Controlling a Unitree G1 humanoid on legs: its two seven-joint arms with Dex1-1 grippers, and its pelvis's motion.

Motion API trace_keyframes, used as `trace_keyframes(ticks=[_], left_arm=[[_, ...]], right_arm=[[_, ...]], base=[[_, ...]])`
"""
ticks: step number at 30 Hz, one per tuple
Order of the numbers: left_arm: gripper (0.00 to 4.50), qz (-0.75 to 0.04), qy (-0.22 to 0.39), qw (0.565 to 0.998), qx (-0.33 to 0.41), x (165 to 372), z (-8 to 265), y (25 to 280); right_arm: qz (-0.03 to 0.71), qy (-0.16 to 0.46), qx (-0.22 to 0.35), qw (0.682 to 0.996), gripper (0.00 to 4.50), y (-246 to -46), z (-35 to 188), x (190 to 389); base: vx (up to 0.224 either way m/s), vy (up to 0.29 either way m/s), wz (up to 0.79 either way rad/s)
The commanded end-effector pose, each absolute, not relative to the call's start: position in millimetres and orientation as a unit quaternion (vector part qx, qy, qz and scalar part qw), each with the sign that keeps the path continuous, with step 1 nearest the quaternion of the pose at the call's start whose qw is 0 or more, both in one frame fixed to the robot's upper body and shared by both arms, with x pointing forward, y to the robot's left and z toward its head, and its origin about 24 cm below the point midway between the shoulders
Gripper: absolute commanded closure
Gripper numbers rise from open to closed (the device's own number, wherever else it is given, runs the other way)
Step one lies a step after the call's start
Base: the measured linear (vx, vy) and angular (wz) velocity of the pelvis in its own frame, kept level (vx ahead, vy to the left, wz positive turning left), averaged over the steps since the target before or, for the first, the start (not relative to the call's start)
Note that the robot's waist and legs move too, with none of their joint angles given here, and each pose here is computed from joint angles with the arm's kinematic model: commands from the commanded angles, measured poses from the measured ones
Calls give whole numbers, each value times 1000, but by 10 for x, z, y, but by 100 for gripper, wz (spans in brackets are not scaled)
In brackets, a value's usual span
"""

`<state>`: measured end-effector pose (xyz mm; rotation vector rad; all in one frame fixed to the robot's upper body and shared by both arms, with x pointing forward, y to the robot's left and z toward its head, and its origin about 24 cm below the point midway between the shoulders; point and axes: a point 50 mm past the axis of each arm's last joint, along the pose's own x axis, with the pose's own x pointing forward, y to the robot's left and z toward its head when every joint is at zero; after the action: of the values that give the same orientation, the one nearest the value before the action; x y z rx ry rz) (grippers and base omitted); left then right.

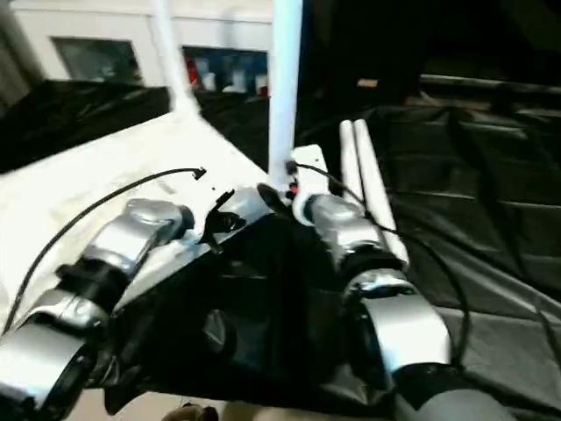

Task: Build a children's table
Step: Pick table leg

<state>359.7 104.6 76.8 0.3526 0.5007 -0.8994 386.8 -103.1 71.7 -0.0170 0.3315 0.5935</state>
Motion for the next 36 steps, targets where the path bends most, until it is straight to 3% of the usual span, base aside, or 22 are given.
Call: trace_keyframes(ticks=[1, 4, 10, 14, 21, 29, 36], left_arm=[[450, -472, 200, 841, 174, 3562, 883, 908], [450, -505, 187, 823, 182, 3490, 898, 975], [450, -529, 186, 806, 190, 3412, 908, 1090], [450, -584, 175, 770, 189, 3270, 942, 1155], [450, -613, 187, 741, 202, 3168, 955, 1235], [450, -624, 185, 732, 199, 3135, 988, 1193], [450, -623, 185, 732, 204, 3145, 1003, 1206]], right_arm=[[336, 155, -27, 929, 52, -1003, 716, 3830], [415, 140, -65, 897, 52, -1148, 744, 3751], [468, 131, -79, 870, 52, -1341, 795, 3662], [514, 114, -102, 844, 52, -1439, 847, 3545], [541, 136, -107, 823, 52, -1465, 772, 3436], [553, 141, -77, 818, 120, -1319, 652, 3352], [547, 143, -58, 823, 126, -1331, 619, 3329]], base=[[0, 0, 0], [0, 0, 0], [0, 0, 0], [0, 0, 0], [0, 0, 0], [0, 0, 0], [0, 0, 0]])
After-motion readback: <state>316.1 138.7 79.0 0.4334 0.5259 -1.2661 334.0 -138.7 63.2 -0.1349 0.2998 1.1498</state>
